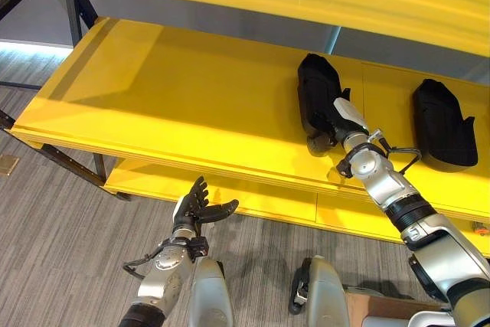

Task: Move parts from the plastic box to the shelf.

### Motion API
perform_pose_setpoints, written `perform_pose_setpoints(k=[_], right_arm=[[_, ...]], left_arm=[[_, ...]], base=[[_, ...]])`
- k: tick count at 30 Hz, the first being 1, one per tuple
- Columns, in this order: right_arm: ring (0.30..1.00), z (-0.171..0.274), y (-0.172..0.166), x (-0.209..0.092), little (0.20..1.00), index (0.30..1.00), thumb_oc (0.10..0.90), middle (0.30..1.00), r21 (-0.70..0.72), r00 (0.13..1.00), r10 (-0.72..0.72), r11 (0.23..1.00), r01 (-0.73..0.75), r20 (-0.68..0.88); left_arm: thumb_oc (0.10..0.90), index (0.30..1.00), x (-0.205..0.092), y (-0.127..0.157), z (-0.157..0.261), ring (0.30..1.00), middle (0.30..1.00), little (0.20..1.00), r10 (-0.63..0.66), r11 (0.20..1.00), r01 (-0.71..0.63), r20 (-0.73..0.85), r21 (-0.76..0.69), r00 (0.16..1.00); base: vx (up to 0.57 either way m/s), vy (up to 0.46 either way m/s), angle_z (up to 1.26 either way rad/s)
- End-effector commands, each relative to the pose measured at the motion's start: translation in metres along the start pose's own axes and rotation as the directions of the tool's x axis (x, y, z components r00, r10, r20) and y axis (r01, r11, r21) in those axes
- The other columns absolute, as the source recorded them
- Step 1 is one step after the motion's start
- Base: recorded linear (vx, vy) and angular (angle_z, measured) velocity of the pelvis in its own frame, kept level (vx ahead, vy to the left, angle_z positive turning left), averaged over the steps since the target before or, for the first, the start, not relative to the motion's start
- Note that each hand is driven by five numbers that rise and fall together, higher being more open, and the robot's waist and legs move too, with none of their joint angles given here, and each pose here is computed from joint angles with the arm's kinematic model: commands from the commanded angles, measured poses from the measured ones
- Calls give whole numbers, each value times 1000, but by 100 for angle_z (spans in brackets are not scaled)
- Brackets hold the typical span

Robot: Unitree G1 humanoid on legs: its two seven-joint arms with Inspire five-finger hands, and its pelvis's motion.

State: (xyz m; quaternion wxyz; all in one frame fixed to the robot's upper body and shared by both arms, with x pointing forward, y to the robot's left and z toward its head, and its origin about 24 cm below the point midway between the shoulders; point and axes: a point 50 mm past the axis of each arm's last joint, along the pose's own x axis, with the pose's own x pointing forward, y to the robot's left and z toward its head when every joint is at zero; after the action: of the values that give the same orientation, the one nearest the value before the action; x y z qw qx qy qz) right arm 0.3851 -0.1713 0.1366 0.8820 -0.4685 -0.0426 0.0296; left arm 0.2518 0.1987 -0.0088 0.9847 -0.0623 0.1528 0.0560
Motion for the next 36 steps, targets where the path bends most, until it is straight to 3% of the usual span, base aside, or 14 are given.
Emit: perform_pose_setpoints(k=[1,12,36], right_arm=[[1000,7,1,4,1000,1000,900,1000,1,999,31,1000,-31,21],[1000,19,-20,16,1000,1000,900,1000,-48,998,47,998,-46,36],[1000,82,-71,7,1000,1000,900,1000,-68,942,151,988,-137,300]], left_arm=[[900,1000,3,-9,37,1000,1000,1000,-59,998,52,193,38,980],[900,1000,3,-8,41,1000,1000,1000,-80,996,71,200,53,976],[900,1000,6,-2,48,1000,1000,1000,-91,995,81,209,54,974]], base=[[0,0,0],[0,0,0],[0,0,0]])
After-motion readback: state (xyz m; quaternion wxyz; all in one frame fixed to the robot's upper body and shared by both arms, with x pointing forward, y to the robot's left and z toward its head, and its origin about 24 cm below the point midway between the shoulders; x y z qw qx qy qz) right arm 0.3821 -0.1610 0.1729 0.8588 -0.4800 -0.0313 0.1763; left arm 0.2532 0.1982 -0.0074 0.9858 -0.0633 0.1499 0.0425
